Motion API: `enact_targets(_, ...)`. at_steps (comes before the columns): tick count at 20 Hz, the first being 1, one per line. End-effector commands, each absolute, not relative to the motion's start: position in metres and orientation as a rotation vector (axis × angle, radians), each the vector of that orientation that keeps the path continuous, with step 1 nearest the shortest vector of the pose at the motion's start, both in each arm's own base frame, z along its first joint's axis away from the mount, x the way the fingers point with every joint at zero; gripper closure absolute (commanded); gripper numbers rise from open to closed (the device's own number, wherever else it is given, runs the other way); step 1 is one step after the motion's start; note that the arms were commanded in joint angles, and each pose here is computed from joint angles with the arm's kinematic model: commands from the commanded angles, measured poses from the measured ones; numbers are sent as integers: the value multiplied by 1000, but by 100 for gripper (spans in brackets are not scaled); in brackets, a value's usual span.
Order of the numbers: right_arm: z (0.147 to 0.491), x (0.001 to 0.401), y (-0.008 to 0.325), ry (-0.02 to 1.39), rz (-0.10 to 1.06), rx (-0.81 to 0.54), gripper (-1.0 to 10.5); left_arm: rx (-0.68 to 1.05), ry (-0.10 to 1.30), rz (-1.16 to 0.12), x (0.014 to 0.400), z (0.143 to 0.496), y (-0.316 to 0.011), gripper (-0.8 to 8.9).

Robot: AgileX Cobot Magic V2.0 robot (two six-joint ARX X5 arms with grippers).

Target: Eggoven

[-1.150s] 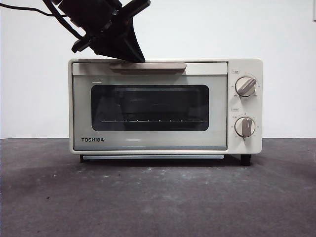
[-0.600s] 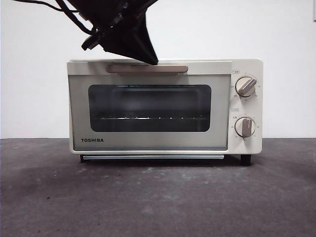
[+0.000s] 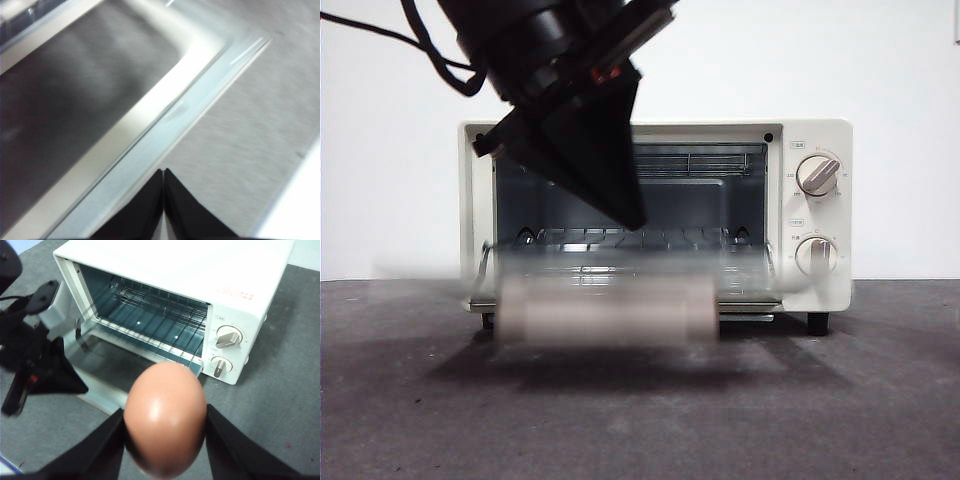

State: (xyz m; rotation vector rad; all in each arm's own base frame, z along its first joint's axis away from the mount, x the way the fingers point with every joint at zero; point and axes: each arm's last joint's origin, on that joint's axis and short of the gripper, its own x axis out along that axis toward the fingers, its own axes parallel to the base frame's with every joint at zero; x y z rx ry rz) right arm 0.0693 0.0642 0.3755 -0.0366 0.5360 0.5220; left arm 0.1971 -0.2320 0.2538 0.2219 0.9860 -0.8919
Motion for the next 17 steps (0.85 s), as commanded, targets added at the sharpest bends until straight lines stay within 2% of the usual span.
enact_targets(1,380,69,65,520,530,-24,943,216,966,-933,187,261,-242,806)
enact_targets(5,380,69,65,524,535,-24,943,191,916,-931,182,275,-236,806)
enact_targets(8,377,77,74,559,534,-41,943,147,804,-846,177,303,-215,806)
enact_targets(13,369,109,113,617,624,-39,943,52,641,-785,154,352,-158,806)
enact_targets(17,349,148,153,665,661,-48,943,40,596,-686,129,371,-107,807)
